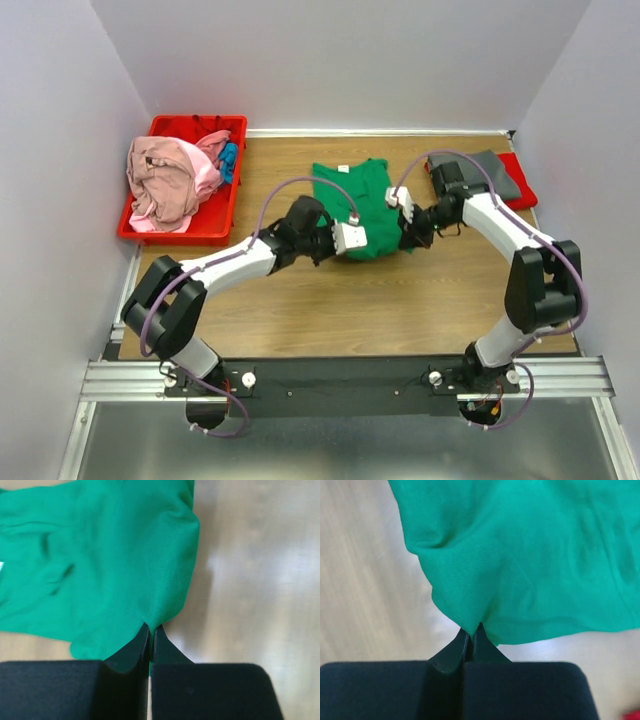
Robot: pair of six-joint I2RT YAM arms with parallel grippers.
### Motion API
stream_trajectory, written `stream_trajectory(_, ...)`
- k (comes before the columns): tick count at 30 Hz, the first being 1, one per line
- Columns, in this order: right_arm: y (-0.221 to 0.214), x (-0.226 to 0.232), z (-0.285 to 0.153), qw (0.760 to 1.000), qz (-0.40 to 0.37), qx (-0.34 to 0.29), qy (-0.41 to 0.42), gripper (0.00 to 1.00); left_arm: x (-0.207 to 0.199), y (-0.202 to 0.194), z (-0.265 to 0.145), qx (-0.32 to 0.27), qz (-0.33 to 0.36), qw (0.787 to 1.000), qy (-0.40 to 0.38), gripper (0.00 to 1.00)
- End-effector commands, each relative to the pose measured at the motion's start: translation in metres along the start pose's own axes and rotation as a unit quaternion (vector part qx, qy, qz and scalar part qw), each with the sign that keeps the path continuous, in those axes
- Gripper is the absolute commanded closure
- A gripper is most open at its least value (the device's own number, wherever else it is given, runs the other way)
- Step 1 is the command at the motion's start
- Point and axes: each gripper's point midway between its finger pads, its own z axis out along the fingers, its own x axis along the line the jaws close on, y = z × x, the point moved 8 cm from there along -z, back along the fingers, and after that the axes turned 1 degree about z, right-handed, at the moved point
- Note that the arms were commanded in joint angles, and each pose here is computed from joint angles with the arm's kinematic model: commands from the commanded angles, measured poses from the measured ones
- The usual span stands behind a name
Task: Fold and stack the t-shirts
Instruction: Fold the tshirt
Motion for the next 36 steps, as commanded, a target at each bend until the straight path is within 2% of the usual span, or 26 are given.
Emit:
stream_trajectory(1,-0.025,0.038,-0.001,0.999,-0.004,0.011,0.042,1.0,-0.037,0.008,-0.002,-0.014,-0.02,0.999,-0.042,1.0)
stream_trajectory(5,-0.055,0.07,-0.009,0.998,-0.019,0.054,0.034,1.0,-0.075,0.003,-0.001,-0.005,-0.044,0.996,-0.083,1.0)
stream_trajectory(8,-0.069,0.088,-0.016,0.996,-0.04,0.08,0.029,1.0,-0.097,0.014,-0.001,-0.011,-0.044,0.993,-0.111,1.0)
stream_trajectory(13,-0.076,0.109,-0.029,0.994,-0.045,0.091,0.024,1.0,-0.122,0.02,-0.004,-0.013,-0.048,0.988,-0.148,1.0)
stream_trajectory(17,-0.073,0.115,-0.036,0.995,-0.043,0.088,0.012,0.99,-0.128,0.022,-0.008,-0.015,-0.046,0.987,-0.153,1.0)
stream_trajectory(21,-0.064,0.109,-0.044,0.995,-0.042,0.089,-0.009,1.0,-0.114,0.034,-0.012,-0.021,-0.023,0.992,-0.121,1.0)
stream_trajectory(26,-0.022,0.07,-0.06,0.995,-0.041,0.07,-0.057,1.0,-0.062,0.043,-0.02,-0.026,0.014,0.999,-0.036,1.0)
stream_trajectory(28,0.004,0.039,-0.062,0.995,-0.037,0.054,-0.079,1.0,-0.031,0.047,-0.02,-0.032,0.027,0.999,-0.003,1.0)
stream_trajectory(30,0.023,0.005,-0.056,0.994,-0.032,0.045,-0.092,1.0,0.013,0.048,-0.026,-0.041,0.035,0.998,0.044,1.0)
stream_trajectory(31,0.028,-0.008,-0.051,0.995,-0.019,0.04,-0.094,1.0,0.034,0.033,-0.019,-0.026,0.024,0.998,0.055,1.0)
stream_trajectory(33,0.039,-0.033,-0.044,0.994,-0.011,0.032,-0.103,1.0,0.067,0.04,-0.016,-0.03,0.033,0.996,0.079,1.0)
stream_trajectory(34,0.046,-0.058,-0.031,0.994,0.001,0.027,-0.105,1.0,0.078,0.024,0.0,-0.01,0.023,0.997,0.074,1.0)
stream_trajectory(36,0.049,-0.082,-0.016,0.993,0.028,0.02,-0.11,1.0,0.112,0.021,0.003,-0.008,0.016,0.995,0.094,1.0)
